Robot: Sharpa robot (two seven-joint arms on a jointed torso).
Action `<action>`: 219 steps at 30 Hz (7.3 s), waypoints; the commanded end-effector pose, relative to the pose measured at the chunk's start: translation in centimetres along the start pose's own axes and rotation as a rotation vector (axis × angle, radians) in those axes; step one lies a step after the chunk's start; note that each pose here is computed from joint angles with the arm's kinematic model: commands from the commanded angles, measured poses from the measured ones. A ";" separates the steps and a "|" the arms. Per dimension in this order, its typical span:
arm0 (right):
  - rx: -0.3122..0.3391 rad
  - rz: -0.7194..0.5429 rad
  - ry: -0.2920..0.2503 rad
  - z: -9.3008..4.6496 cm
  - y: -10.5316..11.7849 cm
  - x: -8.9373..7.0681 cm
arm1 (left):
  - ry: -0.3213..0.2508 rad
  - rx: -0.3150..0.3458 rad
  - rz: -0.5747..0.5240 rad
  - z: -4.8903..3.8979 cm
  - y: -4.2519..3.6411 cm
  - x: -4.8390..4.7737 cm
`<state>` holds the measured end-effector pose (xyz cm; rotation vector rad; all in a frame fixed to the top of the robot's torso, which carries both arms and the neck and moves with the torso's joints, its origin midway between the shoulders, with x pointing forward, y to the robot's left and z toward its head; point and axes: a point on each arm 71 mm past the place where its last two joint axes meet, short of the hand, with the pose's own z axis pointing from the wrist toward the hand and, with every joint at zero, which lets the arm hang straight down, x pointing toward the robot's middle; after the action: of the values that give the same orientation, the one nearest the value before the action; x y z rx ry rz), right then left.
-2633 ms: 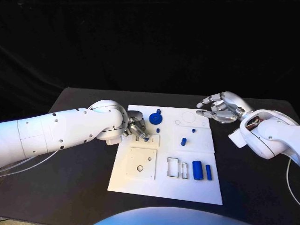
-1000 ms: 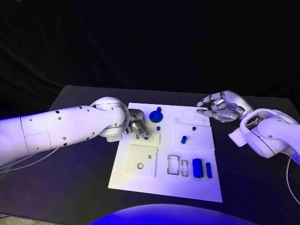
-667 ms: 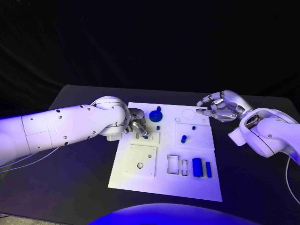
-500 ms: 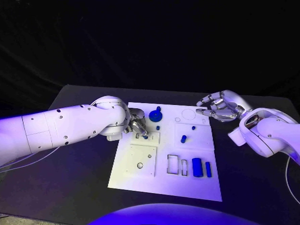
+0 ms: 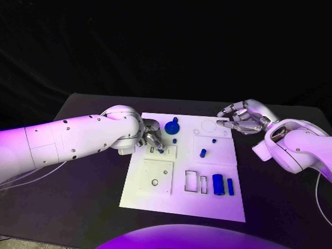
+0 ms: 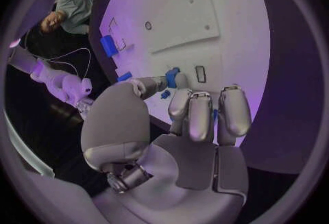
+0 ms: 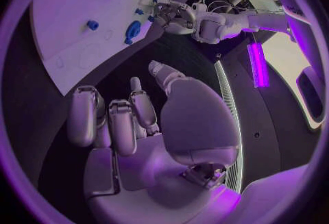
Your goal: Assemble the parts on the task board
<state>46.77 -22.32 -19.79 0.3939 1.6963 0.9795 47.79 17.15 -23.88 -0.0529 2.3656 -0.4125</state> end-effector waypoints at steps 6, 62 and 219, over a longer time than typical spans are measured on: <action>-0.004 0.002 0.013 0.0 0.0 0.1 | 0.046 0.009 0.017 0.22 -0.27 0.77; 0.005 0.000 0.000 -0.1 -0.3 -0.1 | 0.011 0.004 -0.038 -0.23 0.53 0.07; 0.030 0.007 0.010 0.1 -1.0 0.3 | -0.013 -0.206 0.015 1.77 5.95 -6.63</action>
<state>46.99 -22.80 -20.66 0.4247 1.7103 0.9573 54.44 23.49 -22.41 -0.1557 2.3671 -0.1692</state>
